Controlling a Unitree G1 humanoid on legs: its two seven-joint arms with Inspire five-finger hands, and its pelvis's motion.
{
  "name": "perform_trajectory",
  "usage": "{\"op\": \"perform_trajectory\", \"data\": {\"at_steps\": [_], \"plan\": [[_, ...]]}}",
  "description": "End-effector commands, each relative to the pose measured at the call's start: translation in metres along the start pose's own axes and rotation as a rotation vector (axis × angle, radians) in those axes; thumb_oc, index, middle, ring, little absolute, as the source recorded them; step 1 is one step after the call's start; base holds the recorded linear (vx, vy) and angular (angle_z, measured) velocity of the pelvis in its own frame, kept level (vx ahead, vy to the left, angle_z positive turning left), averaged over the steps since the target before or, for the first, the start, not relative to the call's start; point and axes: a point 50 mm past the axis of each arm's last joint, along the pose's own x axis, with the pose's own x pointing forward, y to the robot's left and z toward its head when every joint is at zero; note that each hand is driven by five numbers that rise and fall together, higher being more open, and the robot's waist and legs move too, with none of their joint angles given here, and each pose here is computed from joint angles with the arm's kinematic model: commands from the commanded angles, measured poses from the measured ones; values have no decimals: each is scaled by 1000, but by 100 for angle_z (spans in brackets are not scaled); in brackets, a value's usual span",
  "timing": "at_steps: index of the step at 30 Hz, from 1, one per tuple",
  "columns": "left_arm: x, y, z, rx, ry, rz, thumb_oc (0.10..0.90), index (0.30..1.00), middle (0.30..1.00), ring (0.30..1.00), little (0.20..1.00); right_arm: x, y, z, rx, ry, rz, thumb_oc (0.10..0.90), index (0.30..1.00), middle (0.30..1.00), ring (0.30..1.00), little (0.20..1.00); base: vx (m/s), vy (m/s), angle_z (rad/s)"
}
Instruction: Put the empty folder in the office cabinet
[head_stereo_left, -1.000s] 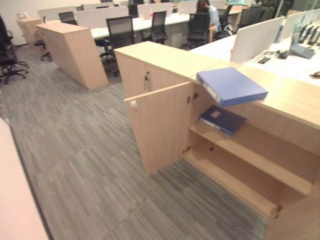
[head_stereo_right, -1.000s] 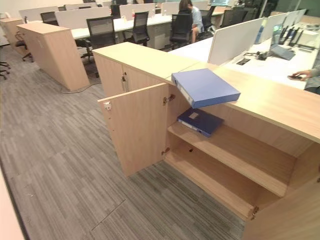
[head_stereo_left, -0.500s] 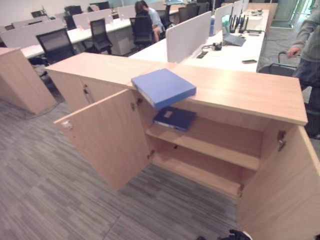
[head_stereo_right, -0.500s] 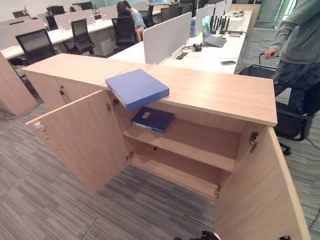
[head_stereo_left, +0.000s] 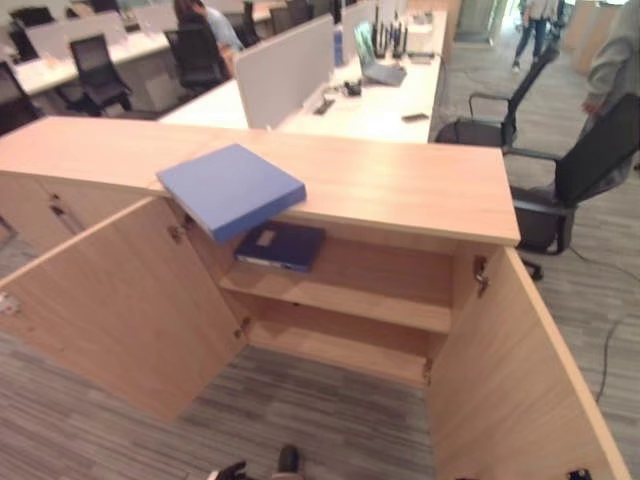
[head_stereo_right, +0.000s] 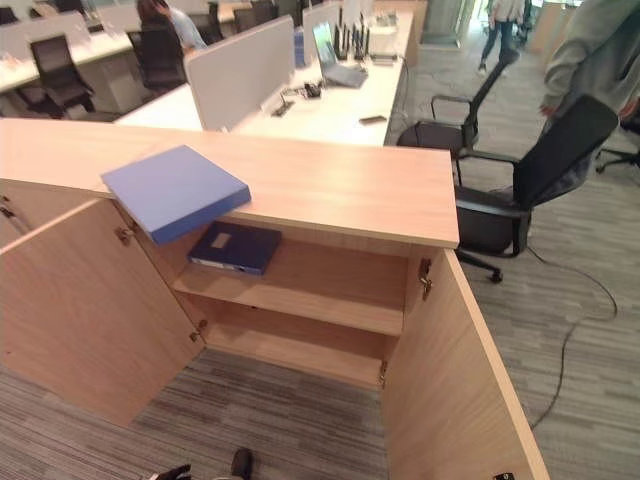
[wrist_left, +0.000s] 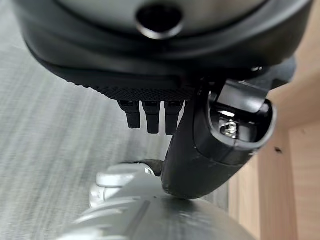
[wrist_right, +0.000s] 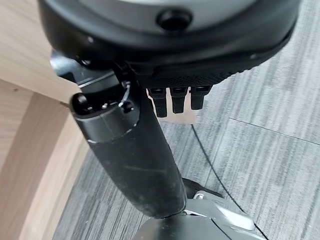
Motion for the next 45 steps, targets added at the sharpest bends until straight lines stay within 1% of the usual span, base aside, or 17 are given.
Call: {"op": "perform_trajectory", "data": {"at_steps": [1,7,9,11,16,20,23,26,31,34,35,37,38,39,41,42,45], "plan": [[1,-25,40,-47,-179,-76,800,900,900,900,900,0,-28,7,23,-28,-87,800,900,900,900,900,171,241,-35],[0,-28,44,-16,-198,-104,800,900,900,900,900,-1,-30,-10,28,35,-87,800,900,900,900,900,117,269,-11],[-1,-30,60,-2,-264,-122,800,900,900,900,900,-2,-29,-15,50,51,-89,800,900,900,900,900,74,405,-5],[-2,-30,63,5,-279,-128,800,900,900,900,900,-2,-29,-18,53,59,-85,800,900,900,900,900,63,359,12],[-4,-23,76,79,-332,-138,800,900,900,900,900,0,-31,4,44,4,-80,800,900,900,900,900,17,359,-1],[-7,-18,82,58,-364,-139,800,900,900,900,900,1,-21,14,54,-43,-61,800,900,900,900,900,100,180,-37],[-11,-19,89,52,-403,-155,800,900,900,900,900,1,-12,12,42,-44,-37,800,900,900,900,900,15,-8,45],[-12,-20,84,49,-392,-158,800,900,900,900,900,0,-8,11,30,-46,-27,800,900,900,900,900,8,-64,49],[-20,-20,100,-20,-468,-162,800,900,900,900,900,1,-21,23,46,-72,-61,800,900,900,900,900,-87,26,-8],[-24,-17,100,-11,-489,-164,800,900,900,900,900,1,-25,16,80,-54,-73,800,900,900,900,900,162,173,-5],[-29,-20,108,15,-540,-173,800,900,900,900,900,0,-28,8,97,-30,-85,800,900,900,900,900,159,282,2],[-37,-14,115,36,-600,-170,800,900,900,900,900,-1,-29,-4,113,12,-90,800,900,900,900,900,128,270,10],[-42,-9,119,34,-631,-159,800,900,900,900,900,-1,-27,-6,117,21,-84,800,900,900,900,900,94,249,36],[-59,11,136,48,-757,-82,800,900,900,900,900,0,-19,-4,133,19,-62,800,900,900,900,900,43,160,15],[-83,32,152,73,-903,12,800,900,900,900,900,0,-12,1,157,-3,-46,800,900,900,900,900,20,82,-10],[-103,49,165,105,-1025,126,800,900,900,900,900,0,-4,3,159,-6,-28,800,900,900,900,900,7,18,-10],[-125,65,185,115,-1193,335,800,900,900,900,900,0,12,5,132,-19,8,800,900,900,900,900,30,-11,3]]}}
